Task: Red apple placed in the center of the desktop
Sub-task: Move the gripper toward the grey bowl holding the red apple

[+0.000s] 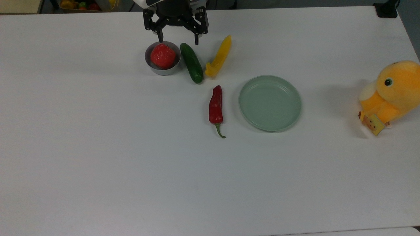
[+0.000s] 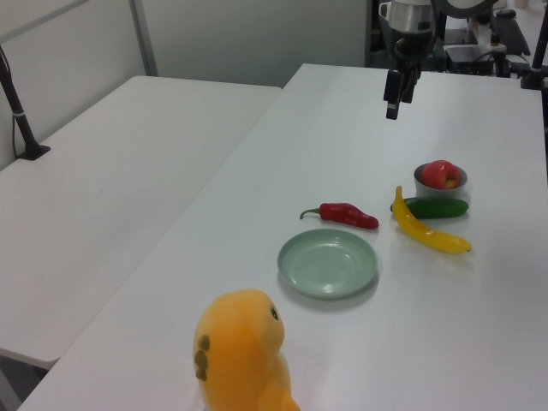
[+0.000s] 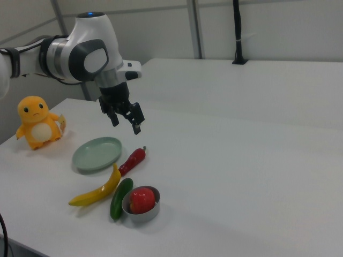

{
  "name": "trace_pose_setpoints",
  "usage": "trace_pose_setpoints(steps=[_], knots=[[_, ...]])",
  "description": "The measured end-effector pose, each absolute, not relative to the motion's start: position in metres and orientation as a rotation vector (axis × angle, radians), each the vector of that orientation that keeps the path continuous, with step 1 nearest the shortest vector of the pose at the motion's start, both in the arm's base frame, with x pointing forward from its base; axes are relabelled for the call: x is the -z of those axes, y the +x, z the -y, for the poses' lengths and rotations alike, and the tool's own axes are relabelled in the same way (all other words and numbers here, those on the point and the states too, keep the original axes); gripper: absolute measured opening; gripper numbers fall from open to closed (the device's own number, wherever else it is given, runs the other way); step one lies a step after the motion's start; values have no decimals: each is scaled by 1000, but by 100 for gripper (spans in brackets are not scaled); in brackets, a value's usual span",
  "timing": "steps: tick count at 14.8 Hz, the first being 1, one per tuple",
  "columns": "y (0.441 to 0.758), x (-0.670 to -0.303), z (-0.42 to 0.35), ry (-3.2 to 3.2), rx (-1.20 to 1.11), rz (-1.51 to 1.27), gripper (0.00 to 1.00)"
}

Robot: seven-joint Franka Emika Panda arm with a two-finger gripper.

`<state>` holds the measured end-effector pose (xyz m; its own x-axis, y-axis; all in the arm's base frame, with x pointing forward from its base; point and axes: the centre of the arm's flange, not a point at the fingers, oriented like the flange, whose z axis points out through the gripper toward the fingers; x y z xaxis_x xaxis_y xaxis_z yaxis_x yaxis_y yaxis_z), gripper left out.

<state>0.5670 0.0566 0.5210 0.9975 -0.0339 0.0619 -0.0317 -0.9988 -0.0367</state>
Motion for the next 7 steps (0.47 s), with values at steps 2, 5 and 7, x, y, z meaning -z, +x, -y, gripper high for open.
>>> trace_pose_setpoints(steps=[2, 5, 7], knots=[[566, -518, -56, -3118, 81, 6, 100], [564, -516, -54, -3147, 51, 57, 100], [564, -516, -54, -3154, 51, 64, 100]])
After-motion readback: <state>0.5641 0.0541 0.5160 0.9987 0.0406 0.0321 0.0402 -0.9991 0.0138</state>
